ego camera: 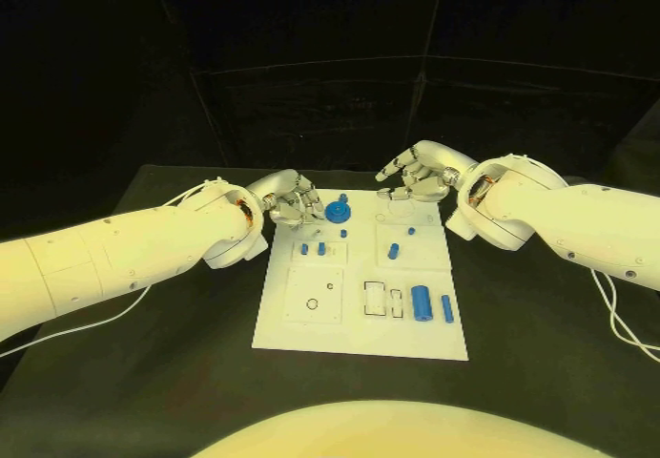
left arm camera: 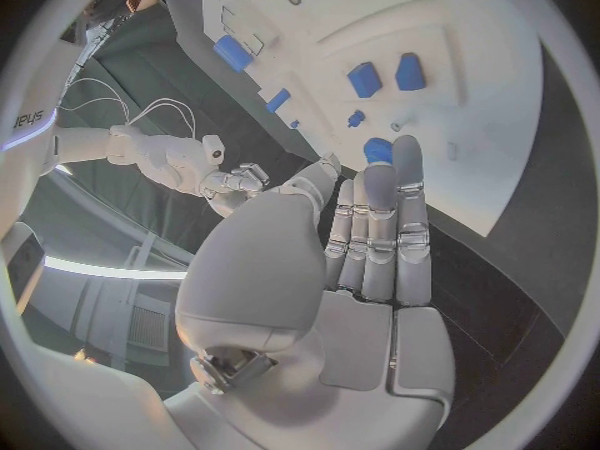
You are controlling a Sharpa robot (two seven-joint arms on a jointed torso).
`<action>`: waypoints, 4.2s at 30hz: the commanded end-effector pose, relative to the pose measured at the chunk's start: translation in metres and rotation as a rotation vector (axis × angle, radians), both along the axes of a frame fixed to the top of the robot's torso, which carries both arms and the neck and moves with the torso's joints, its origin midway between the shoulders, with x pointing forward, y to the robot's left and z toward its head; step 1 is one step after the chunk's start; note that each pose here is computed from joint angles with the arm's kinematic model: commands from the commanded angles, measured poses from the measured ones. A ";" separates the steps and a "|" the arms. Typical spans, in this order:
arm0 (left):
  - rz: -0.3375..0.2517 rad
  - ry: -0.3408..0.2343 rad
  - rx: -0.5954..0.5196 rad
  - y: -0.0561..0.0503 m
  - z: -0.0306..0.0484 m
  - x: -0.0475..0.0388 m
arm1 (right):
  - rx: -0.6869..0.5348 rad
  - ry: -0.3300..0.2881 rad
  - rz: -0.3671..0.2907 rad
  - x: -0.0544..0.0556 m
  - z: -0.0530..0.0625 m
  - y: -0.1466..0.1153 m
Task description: Assemble the parts on the task board
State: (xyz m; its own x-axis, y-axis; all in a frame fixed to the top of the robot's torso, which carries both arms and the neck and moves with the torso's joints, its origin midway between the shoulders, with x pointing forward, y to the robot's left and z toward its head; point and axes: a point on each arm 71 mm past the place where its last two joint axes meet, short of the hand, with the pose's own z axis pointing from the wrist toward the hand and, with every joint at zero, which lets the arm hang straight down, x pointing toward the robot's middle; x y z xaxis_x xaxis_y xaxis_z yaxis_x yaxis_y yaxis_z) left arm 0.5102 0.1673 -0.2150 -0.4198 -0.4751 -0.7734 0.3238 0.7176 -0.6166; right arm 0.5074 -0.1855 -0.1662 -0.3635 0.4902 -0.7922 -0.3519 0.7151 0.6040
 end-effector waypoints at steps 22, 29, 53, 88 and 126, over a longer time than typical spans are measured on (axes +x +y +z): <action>-0.309 -0.150 0.368 -0.065 -0.0119 0.0229 | 0.012 -0.012 0.013 0.001 0.002 0.007; -0.303 -0.148 0.396 -0.071 -0.0141 0.0295 | 0.016 -0.020 0.009 0.001 0.002 0.008; -0.324 -0.116 0.414 -0.076 -0.0241 0.0353 | 0.019 -0.021 0.016 0.001 0.002 0.012; -0.318 -0.047 0.485 -0.078 -0.0316 0.0374 | 0.017 -0.016 0.020 0.002 0.002 0.014; -0.318 -0.018 0.503 -0.073 -0.0342 0.0377 | 0.018 -0.017 0.022 0.002 0.002 0.015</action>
